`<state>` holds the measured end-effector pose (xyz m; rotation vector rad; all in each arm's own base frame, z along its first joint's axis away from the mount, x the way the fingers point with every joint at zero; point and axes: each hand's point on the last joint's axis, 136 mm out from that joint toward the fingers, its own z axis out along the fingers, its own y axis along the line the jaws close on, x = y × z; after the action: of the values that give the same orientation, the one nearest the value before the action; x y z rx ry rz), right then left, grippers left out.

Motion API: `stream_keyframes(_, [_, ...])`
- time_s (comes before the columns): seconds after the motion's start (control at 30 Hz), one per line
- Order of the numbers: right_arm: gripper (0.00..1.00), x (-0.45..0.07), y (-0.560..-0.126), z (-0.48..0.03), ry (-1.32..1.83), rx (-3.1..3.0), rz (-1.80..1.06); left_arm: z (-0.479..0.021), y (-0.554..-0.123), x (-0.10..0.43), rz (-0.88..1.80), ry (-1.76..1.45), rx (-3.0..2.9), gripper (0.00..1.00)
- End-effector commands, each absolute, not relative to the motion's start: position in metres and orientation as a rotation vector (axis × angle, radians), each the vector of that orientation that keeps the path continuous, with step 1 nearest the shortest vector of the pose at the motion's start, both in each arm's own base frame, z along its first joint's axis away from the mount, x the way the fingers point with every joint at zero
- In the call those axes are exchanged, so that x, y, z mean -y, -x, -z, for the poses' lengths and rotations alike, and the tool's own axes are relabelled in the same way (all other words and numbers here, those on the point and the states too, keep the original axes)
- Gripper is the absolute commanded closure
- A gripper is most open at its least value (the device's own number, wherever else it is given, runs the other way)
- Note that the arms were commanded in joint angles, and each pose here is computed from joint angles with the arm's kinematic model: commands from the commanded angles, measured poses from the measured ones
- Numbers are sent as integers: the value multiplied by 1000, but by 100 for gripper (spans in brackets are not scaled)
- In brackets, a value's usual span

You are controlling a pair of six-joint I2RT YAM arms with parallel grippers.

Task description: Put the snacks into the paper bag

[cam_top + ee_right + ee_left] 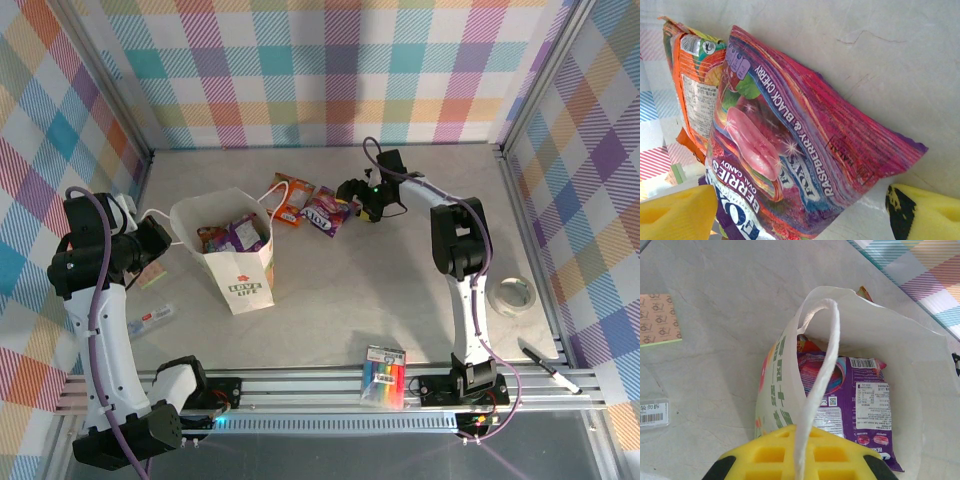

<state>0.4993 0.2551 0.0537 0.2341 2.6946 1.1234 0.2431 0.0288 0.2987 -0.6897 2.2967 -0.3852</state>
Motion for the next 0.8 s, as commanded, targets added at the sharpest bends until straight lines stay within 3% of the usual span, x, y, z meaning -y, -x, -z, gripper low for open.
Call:
stream_keyframes(0.0, [13,-256,-501,-51,-249,-2708,-1159,-299,-246,-33,377,706,-2278,92])
stream_keyframes(0.77, [20,-271,-509,-52,-297,-2686,-1243,-291,-246,-32,397,720,-2288,92])
